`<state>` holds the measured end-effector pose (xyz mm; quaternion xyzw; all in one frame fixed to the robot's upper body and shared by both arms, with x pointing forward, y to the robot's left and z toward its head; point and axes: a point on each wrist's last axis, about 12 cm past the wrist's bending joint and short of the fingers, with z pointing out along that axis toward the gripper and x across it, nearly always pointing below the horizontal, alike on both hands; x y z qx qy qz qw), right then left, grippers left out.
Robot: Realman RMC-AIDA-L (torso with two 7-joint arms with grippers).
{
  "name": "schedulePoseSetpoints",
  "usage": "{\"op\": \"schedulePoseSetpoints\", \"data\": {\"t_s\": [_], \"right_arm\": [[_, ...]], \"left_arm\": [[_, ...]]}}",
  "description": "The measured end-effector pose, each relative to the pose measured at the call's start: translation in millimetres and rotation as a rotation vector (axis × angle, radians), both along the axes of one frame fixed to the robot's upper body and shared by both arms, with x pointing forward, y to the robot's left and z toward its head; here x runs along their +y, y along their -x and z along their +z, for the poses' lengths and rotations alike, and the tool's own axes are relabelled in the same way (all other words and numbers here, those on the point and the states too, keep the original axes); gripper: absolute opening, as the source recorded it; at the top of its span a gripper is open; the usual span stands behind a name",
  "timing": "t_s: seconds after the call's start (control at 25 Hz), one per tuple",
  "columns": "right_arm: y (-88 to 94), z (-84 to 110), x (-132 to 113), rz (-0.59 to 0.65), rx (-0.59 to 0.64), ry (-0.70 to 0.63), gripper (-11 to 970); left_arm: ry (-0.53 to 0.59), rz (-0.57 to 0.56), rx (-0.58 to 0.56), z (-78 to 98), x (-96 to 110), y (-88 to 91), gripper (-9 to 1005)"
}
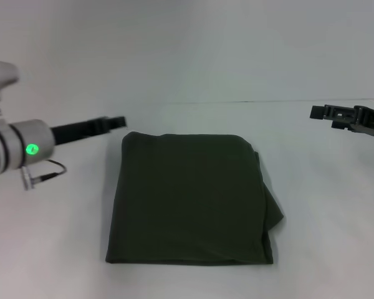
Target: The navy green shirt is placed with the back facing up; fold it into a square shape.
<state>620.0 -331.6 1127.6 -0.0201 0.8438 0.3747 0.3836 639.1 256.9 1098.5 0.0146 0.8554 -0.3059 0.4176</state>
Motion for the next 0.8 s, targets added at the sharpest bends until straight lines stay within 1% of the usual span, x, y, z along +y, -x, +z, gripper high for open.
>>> {"op": "schedulePoseSetpoints", "data": {"t_s": [0.04,0.12,0.16,0.2,0.32,0.36,0.4,0.48,0.56,0.76,0.8], "right_arm": [[0.6,0.7,-0.5,0.005,-0.009,-0.001,912],[3.4,3.9,0.1,0.041,-0.05,-0.008,912],[5.9,5.8,1.6,0.07,-0.078,-0.019,912],[9.8,8.7,3.4,0.111,-0.127,-0.033,912],[22.5,11.8,13.7,0.233,-0.247,-0.066,912],[27.1,10.7,19.6,0.284,-0.28,-0.065,912],[30.0,9.9,23.7,0.321,-0.304,-0.06,912],[35.1,4.9,36.3,0.399,-0.338,-0.039,912],[37.8,-0.4,48.1,0.458,-0.353,-0.014,912],[41.6,-11.4,79.8,0.601,-0.381,0.047,911],[41.4,-12.7,85.6,0.624,-0.38,0.058,911]], "left_arm": [[0.004,0.02,-0.016,3.2,9.2,2.8,154],[0.026,0.025,-0.057,13.9,23.3,10.3,359],[0.039,0.018,-0.076,18.6,28.5,14.9,399],[0.059,-0.01,-0.115,27.4,36.0,24.7,439],[0.084,-0.11,-0.189,40.1,41.9,45.6,558],[0.09,-0.159,-0.222,43.7,42.8,54.6,598],[0.093,-0.19,-0.242,44.6,44.5,61.4,644],[0.098,-0.251,-0.27,43.9,46.5,73.8,737],[0.101,-0.293,-0.268,39.3,47.9,81.4,829],[0.127,-0.425,-0.238,17.4,46.9,102.4,963],[0.134,-0.456,-0.241,12.9,46.4,108.0,962]]}}
